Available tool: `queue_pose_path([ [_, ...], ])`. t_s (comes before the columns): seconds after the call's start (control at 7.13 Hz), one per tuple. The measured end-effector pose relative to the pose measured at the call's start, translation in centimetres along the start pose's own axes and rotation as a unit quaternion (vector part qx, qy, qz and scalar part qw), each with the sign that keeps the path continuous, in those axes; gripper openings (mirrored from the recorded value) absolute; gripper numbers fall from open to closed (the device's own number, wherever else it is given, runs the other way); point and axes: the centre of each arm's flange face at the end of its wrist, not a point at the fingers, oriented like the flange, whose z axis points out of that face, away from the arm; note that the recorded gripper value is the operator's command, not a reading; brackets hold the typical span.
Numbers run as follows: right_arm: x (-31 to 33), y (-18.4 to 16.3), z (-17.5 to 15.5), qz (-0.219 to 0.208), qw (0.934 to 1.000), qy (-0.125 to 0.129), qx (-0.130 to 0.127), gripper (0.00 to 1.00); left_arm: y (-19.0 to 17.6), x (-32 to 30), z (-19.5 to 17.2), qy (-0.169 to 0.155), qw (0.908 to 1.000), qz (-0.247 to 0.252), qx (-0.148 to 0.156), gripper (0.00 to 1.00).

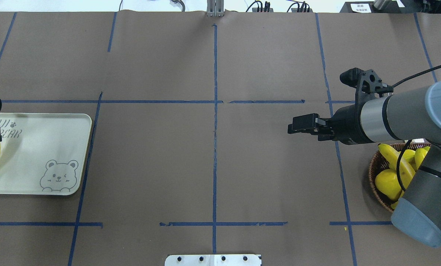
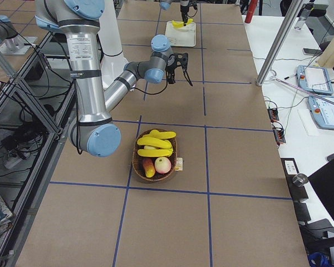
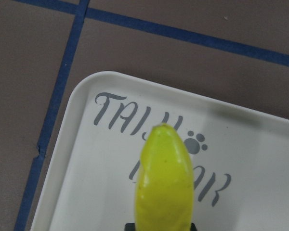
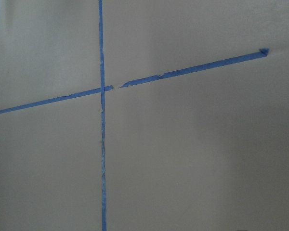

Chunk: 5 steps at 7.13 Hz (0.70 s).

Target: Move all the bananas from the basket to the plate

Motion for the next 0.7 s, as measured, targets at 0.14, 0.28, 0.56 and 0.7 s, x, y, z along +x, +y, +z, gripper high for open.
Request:
queue_pose_path([
  [0.14, 1.1, -0.4, -0.4, 0.004, 1.0000, 0.008, 0.004, 1.00, -0.2, -0.4, 0.2, -0.004, 1.0000, -0.001, 0.004, 0.99],
  [0.28, 2.8, -0.9, -0.9, 0.005, 0.9997, 0.022, 0.010, 1.00, -0.4, -0.5, 0.0, -0.004, 1.0000, -0.002, 0.008, 0.99],
  [0.56, 8.2, -1.7, -2.2, -0.017, 0.9976, 0.065, 0.018, 1.00, -0.8, -0.3, -1.0, 0.003, 0.9999, -0.004, 0.016, 0.99],
  [0.7, 11.3, -2.0, -3.2, -0.030, 0.9953, 0.090, 0.018, 1.00, -1.1, -0.1, -2.0, 0.010, 0.9997, -0.002, 0.022, 0.99],
])
